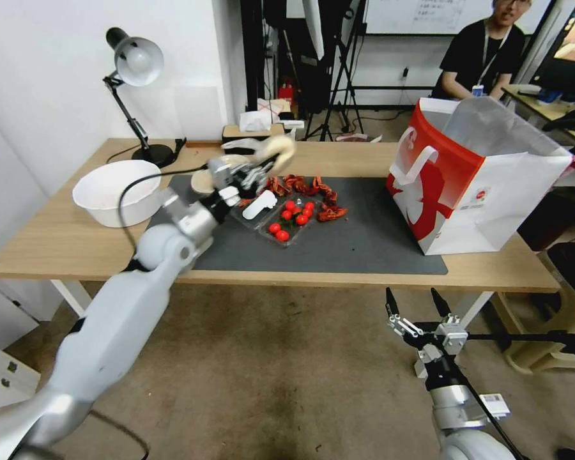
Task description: Pick up the trash from the table and place it into the takeout bag.
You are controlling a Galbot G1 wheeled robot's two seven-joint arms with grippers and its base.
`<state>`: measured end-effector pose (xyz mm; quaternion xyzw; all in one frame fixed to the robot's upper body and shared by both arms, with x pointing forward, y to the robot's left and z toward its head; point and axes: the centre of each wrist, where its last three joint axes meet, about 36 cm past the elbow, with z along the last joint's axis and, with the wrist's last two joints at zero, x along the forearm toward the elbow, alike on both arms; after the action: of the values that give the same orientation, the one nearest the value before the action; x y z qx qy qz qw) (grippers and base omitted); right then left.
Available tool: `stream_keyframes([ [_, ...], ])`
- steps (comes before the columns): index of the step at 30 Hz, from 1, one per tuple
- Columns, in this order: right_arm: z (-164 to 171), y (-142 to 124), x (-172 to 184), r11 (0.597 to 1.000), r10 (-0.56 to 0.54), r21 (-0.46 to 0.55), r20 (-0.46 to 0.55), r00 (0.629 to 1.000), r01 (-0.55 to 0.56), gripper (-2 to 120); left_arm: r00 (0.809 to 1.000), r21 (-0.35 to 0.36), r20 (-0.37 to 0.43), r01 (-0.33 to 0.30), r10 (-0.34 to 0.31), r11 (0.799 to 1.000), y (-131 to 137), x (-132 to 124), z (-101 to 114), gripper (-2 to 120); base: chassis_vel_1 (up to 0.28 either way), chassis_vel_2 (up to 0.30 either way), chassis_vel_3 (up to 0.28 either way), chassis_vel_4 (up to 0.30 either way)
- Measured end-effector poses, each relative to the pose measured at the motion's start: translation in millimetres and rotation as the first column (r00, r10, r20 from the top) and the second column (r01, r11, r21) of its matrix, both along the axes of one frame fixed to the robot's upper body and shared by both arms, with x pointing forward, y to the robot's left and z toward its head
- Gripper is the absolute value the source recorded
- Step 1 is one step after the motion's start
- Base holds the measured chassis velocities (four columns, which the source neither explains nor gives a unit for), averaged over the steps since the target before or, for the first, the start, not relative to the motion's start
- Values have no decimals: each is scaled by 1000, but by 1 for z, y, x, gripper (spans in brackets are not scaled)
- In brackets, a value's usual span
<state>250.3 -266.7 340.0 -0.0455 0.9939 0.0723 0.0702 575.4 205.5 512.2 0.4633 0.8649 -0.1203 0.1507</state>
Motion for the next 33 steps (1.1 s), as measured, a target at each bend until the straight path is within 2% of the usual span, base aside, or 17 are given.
stream_keyframes([
  [3, 4, -1, -2, 1000, 0, -9, 7, 1000, 0, 100, 998, 7, 35, 49, -50, 999, -28, 23, 27, 5, 0, 0, 0, 0],
  [5, 5, -1, -2, 1000, 0, -11, 7, 1000, 0, 100, 998, 7, 40, 58, -58, 998, -34, 26, 31, 5, 0, 0, 0, 0],
  [7, 5, -2, -4, 1000, -4, -17, 7, 1000, 4, 100, 994, 14, 57, 92, -92, 996, -56, 40, 49, 5, 0, 0, 0, 0],
  [8, 5, -2, -4, 1000, -4, -17, 7, 1000, 4, 100, 994, 14, 57, 92, -92, 996, -56, 40, 49, 5, 0, 0, 0, 0],
  [11, 7, -2, -5, 1000, -8, -20, 9, 1000, 8, 100, 989, 33, 76, 124, -126, 992, -84, 55, 68, 5, 0, 0, 0, 0],
  [13, 7, -3, -5, 1000, -8, -21, 10, 1000, 8, 100, 988, 37, 78, 129, -132, 991, -88, 58, 70, 5, 0, 0, 0, 0],
  [17, 9, -5, -7, 1000, -13, -27, 12, 1000, 14, 100, 985, 76, 58, 160, -165, 984, -117, 73, 84, 5, 0, 0, 0, 0],
  [19, 9, -5, -7, 999, -14, -29, 11, 1000, 14, 100, 985, 110, 53, 156, -163, 982, -135, 81, 90, 5, 0, 0, 0, 0],
  [21, 9, -6, -7, 999, -14, -29, 12, 1000, 14, 100, 986, 118, 53, 150, -157, 982, -141, 83, 93, 5, 0, 0, 0, 0],
  [23, 9, -6, -7, 999, -15, -31, 12, 1000, 16, 100, 989, 149, 52, 133, -142, 980, -162, 90, 102, 5, 0, 0, 0, 0],
  [28, 9, -8, -7, 999, -18, -34, 12, 1000, 19, 100, 989, 196, 62, 120, -135, 973, -182, 95, 112, 5, 0, 0, 0, 0],
  [30, 9, -9, -7, 999, -19, -36, 11, 1000, 20, 100, 987, 255, 87, 109, -135, 961, -198, 98, 118, 5, 0, 0, 0, 0],
  [32, 9, -9, -7, 999, -20, -37, 11, 1000, 20, 100, 986, 279, 103, 101, -134, 955, -203, 99, 119, 5, 0, 0, 0, 0],
  [33, 8, -10, -7, 999, -21, -38, 11, 1000, 22, 100, 981, 323, 136, 86, -136, 942, -212, 102, 120, 5, 0, 0, 0, 0],
])
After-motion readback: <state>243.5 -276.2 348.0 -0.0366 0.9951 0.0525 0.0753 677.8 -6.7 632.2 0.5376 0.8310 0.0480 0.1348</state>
